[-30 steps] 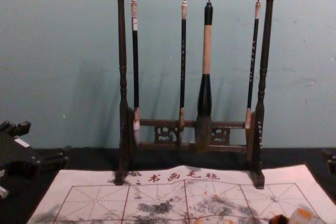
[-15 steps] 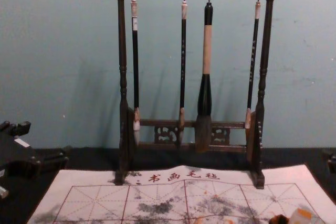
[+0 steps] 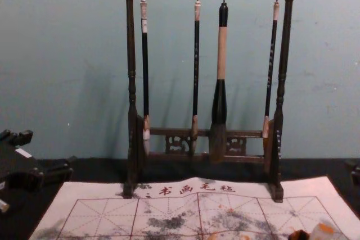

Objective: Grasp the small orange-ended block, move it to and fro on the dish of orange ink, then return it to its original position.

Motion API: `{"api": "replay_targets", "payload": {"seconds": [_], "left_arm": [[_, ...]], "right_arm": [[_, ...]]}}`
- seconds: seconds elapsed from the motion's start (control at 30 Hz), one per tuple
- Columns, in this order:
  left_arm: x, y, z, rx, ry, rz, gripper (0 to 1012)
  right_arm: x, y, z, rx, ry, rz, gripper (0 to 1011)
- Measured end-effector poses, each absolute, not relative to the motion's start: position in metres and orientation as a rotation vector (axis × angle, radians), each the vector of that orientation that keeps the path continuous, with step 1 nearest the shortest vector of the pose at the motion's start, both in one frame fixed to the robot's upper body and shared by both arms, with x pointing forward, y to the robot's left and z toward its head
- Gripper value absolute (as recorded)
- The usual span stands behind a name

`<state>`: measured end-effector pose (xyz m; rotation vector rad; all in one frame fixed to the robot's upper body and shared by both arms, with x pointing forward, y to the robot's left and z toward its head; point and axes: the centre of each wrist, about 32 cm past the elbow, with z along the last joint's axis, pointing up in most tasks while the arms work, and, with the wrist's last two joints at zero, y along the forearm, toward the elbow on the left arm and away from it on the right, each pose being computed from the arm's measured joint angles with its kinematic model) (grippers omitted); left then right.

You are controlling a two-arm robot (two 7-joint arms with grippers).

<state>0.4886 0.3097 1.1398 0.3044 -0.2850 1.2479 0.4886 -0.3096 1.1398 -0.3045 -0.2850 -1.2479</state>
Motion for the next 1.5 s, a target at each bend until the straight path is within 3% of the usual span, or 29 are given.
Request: {"api": "replay_targets", "payload": {"seconds": [1.13, 1.5], "left_arm": [[0.489, 0.310, 1.140, 0.304, -0.285, 1.248, 1001], [0.489, 0.310, 1.140, 0.304, -0.285, 1.248, 1001]], "right_arm": [[0.489, -0.312, 1.143, -0.302, -0.301, -1.213, 1000], [0.470, -0.324, 1.152, -0.250, -0.285, -1.158, 1000]]}}
